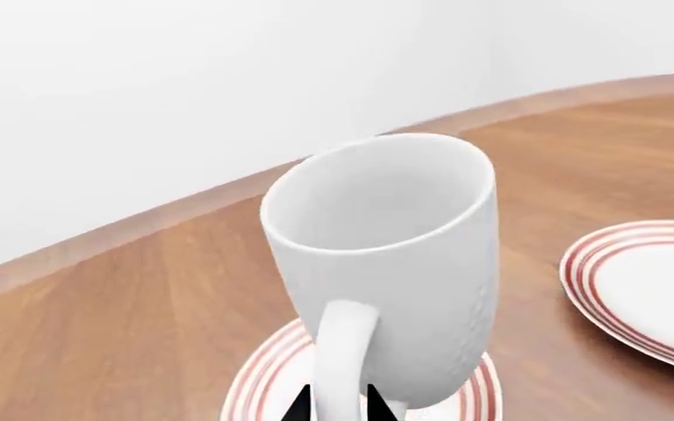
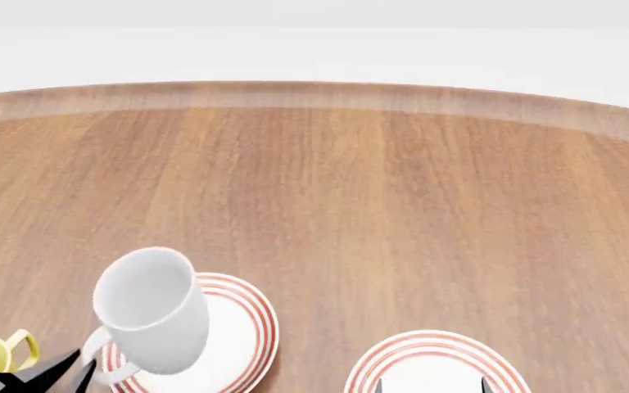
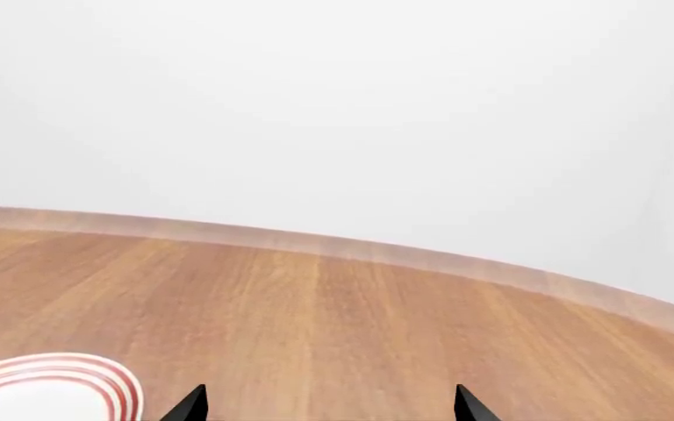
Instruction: Put the white mug on the left plate.
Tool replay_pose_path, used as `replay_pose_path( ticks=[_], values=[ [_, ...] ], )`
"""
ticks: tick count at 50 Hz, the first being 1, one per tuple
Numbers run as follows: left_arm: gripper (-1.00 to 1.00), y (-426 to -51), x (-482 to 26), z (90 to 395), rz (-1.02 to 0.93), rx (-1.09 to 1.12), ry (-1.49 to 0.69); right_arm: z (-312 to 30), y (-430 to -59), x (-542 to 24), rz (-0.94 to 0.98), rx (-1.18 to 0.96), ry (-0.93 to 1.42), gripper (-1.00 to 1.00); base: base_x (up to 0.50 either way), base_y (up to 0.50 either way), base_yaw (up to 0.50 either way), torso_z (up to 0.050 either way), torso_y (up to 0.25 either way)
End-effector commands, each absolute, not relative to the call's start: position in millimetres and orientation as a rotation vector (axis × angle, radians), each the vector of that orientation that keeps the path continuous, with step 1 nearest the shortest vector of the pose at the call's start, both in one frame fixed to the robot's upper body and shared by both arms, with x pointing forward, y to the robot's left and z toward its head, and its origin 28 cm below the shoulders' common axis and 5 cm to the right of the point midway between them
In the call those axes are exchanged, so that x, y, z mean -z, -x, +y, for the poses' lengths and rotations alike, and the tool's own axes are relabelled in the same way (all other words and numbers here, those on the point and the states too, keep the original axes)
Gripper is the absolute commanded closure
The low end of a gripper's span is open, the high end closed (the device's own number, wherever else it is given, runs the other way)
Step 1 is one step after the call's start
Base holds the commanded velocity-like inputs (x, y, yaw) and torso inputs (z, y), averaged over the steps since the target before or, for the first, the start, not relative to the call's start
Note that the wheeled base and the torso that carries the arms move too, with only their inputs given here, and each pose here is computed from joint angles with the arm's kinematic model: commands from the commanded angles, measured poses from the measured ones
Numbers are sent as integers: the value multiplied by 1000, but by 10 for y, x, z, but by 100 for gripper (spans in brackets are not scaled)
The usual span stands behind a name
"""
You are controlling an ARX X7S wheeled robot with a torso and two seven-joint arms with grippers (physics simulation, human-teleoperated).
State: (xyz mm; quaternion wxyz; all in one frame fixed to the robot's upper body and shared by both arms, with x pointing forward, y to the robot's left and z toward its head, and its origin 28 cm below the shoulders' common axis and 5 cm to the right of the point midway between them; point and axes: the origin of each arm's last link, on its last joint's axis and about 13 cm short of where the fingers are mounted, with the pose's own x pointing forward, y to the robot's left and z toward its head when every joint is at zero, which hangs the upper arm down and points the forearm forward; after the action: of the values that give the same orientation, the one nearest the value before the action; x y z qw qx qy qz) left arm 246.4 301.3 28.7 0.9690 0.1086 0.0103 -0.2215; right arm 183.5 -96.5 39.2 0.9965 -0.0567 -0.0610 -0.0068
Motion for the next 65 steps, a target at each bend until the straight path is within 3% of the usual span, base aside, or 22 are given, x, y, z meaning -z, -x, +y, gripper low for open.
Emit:
replay_pose_path(
  ticks=[1, 33, 65],
  values=[
    [100, -2616, -258, 3002, 47, 439, -193, -964, -1838, -382, -120, 13, 115, -100, 0, 0, 0, 0, 0],
    [100, -2910, 14, 2862, 48, 340, -81, -973, -1833, -388, -121, 19, 115, -100, 0, 0, 0, 0, 0],
    [100, -2931, 167, 2708, 46, 352, -39, -981, -1832, -387, -122, 21, 115, -100, 0, 0, 0, 0, 0]
  ],
)
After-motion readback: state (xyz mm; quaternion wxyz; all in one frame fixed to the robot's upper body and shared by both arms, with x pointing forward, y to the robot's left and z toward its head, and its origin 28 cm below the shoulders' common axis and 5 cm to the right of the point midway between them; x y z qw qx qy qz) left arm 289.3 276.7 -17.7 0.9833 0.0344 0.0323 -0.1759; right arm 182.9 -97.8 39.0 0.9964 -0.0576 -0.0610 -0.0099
